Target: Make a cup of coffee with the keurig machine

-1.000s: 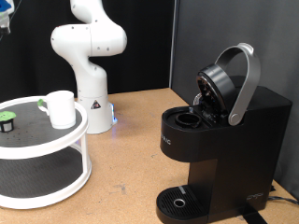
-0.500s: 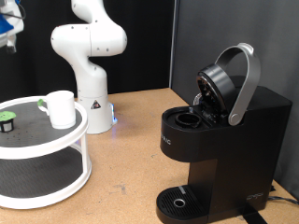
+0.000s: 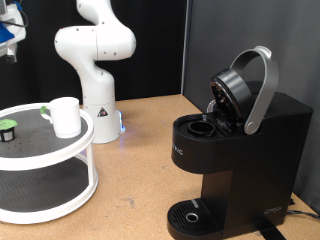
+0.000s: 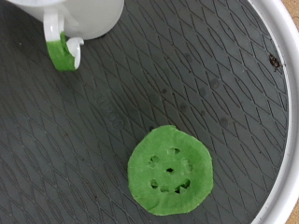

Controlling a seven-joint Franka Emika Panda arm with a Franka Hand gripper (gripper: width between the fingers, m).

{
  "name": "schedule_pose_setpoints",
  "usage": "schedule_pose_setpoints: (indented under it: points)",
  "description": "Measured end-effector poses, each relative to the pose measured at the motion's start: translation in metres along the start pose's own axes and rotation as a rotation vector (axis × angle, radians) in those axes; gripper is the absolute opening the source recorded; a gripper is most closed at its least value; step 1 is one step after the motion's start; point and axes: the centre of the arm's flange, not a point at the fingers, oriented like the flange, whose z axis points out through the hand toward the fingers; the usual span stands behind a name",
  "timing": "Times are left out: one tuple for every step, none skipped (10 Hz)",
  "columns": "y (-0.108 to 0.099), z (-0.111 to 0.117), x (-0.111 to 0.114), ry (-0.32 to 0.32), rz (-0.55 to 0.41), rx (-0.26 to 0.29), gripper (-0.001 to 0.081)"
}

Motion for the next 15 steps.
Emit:
schedule_pose_setpoints:
  points:
    - [0.000, 0.004, 0.001, -0.004, 0.001, -0.007, 0.0805]
    - [-0.001, 0.008, 0.002, -0.011, 0.001, -0.003, 0.0805]
    - [-0.001, 0.009, 0.002, -0.015, 0.001, -0.001, 0.0805]
    - [-0.001, 0.009, 0.002, -0.015, 0.001, -0.001, 0.0805]
    - [-0.001, 0.009, 0.002, -0.015, 0.006, 0.000, 0.0805]
    - [-0.001, 0.010, 0.002, -0.013, 0.024, 0.003, 0.0805]
    - [-0.002, 0.010, 0.003, -0.004, 0.061, 0.005, 0.0805]
    - [-0.002, 0.011, 0.004, 0.008, 0.095, 0.005, 0.0805]
    - [-0.002, 0.012, 0.005, 0.016, 0.111, 0.003, 0.0805]
    - [-0.002, 0.013, 0.006, 0.022, 0.112, 0.000, 0.0805]
    - [-0.002, 0.013, 0.006, 0.022, 0.112, 0.000, 0.0805]
    - [-0.002, 0.013, 0.006, 0.022, 0.112, 0.000, 0.0805]
    - [-0.003, 0.014, 0.006, 0.021, 0.112, 0.001, 0.0805]
    - [-0.003, 0.014, 0.006, 0.018, 0.110, 0.003, 0.0805]
    - [-0.003, 0.015, 0.006, 0.016, 0.107, 0.005, 0.0805]
